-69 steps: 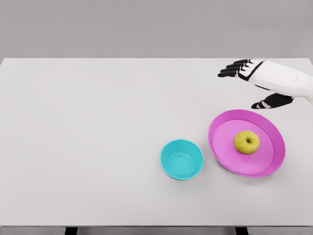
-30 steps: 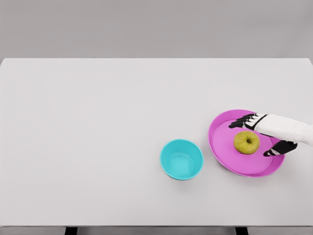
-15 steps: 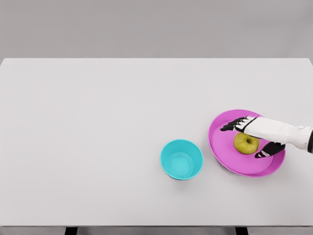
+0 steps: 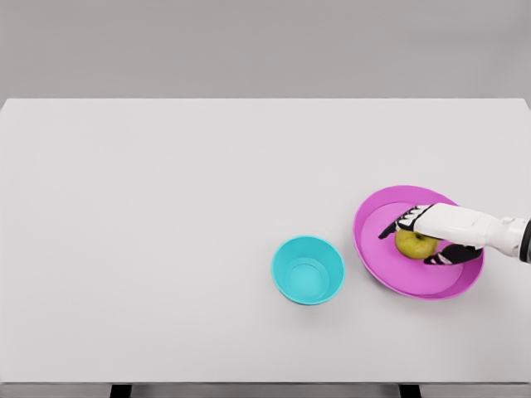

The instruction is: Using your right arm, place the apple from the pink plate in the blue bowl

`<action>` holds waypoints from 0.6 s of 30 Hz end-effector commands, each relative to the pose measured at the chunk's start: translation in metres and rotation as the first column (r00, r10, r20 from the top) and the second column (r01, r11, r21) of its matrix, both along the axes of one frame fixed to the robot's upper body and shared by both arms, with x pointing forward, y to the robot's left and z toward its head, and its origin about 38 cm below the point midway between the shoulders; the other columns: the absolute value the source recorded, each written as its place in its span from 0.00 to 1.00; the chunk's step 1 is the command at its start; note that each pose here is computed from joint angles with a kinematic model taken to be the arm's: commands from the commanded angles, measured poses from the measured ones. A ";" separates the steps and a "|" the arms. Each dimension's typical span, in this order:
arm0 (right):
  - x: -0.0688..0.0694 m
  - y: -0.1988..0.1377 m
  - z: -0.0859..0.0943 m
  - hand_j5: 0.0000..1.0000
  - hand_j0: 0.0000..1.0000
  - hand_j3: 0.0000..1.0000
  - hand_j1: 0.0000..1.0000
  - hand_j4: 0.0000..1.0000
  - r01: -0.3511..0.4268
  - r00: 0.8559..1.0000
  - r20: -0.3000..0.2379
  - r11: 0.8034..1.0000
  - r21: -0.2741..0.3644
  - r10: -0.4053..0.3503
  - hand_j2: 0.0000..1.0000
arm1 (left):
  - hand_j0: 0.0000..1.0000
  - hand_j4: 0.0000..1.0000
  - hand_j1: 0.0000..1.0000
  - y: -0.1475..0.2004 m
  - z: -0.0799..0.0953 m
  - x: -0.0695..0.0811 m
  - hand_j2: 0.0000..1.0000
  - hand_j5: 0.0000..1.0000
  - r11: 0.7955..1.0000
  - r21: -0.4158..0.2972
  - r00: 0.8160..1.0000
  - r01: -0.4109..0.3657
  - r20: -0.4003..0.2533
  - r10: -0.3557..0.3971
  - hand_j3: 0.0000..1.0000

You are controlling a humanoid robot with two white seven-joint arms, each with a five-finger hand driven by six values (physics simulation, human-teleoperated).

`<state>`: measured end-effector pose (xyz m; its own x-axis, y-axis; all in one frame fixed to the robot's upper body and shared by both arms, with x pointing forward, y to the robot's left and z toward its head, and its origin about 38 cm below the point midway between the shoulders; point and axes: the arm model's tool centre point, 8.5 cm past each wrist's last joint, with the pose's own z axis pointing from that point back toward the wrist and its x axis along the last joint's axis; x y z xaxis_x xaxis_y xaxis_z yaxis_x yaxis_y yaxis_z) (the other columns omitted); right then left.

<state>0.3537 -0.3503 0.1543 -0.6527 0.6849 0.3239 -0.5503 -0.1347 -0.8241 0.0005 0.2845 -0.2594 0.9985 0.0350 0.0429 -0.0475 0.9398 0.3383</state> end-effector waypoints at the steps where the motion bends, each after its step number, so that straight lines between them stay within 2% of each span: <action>1: 0.000 -0.002 -0.001 0.40 0.40 0.40 0.40 0.40 -0.018 1.000 0.009 1.000 0.014 0.018 0.40 | 1.00 1.00 1.00 0.000 0.000 0.000 1.00 1.00 1.000 0.000 1.000 0.001 0.000 -0.001 1.00; 11: 0.002 0.003 0.000 0.40 0.40 0.40 0.40 0.40 -0.024 0.999 0.022 0.999 0.035 0.023 0.40 | 1.00 1.00 1.00 0.000 0.000 0.000 1.00 1.00 1.000 0.000 1.000 0.001 0.001 -0.001 1.00; 16: 0.001 0.015 0.035 0.40 0.40 0.40 0.40 0.40 -0.071 0.990 0.122 0.996 0.050 0.064 0.40 | 1.00 1.00 1.00 0.000 0.000 0.000 1.00 1.00 1.000 0.000 1.000 0.000 -0.002 0.000 1.00; 18: -0.001 0.020 0.041 0.40 0.40 0.40 0.40 0.40 -0.107 0.984 0.148 0.993 0.057 0.098 0.40 | 1.00 1.00 1.00 0.000 0.000 0.000 1.00 1.00 1.000 0.000 1.000 0.000 -0.002 0.000 1.00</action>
